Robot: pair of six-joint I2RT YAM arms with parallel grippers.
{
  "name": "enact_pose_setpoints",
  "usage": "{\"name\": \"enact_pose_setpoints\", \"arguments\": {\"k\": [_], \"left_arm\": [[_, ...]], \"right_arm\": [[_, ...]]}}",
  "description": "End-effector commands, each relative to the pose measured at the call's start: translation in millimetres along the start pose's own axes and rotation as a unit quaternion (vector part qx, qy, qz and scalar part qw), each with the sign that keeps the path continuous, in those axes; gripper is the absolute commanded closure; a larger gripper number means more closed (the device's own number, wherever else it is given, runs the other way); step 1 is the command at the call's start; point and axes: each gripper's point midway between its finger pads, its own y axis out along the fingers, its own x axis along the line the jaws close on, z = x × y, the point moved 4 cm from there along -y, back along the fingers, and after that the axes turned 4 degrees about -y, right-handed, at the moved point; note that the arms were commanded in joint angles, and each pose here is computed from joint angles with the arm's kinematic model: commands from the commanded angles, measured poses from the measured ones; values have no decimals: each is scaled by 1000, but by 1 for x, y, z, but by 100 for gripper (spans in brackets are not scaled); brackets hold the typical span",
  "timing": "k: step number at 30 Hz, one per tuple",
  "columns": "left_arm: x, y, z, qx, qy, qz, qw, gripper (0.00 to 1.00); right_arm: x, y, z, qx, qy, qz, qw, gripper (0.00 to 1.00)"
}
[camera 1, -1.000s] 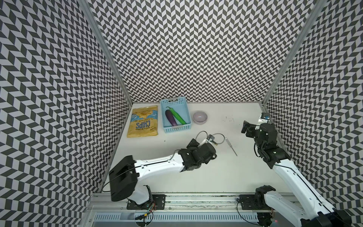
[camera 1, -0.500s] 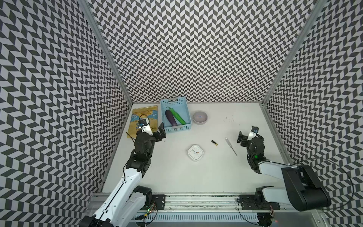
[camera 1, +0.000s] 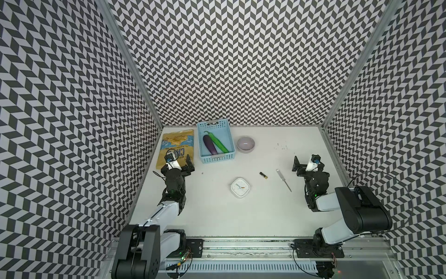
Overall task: Remove the battery from the alarm
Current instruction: Reset both arms
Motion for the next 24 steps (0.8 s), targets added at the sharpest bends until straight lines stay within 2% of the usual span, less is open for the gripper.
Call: {"name": "enact_pose_setpoints", "arguments": {"k": [1,3,7,9,12,24], "left_arm": [[-7,4,0,-57,31,31,997,0],[-12,2,8,-75,47,56,995,0],[-24,5,21,-72,75,104,989,0],[-27,18,25,-35,76,109,991,0],[-20,23,24,-26,60,109,992,0],[-21,22,24,-30,63,105,992,0]], "right_arm": [[2,4,-5,2,2,-12,1000,0],[1,3,-6,-3,6,-9,1000,0],[1,3,-6,-3,5,-10,1000,0],[1,4,-6,0,3,-10,1000,0],[1,4,-6,-1,4,-11,1000,0],[2,3,-6,-2,2,-12,1000,0]]}}
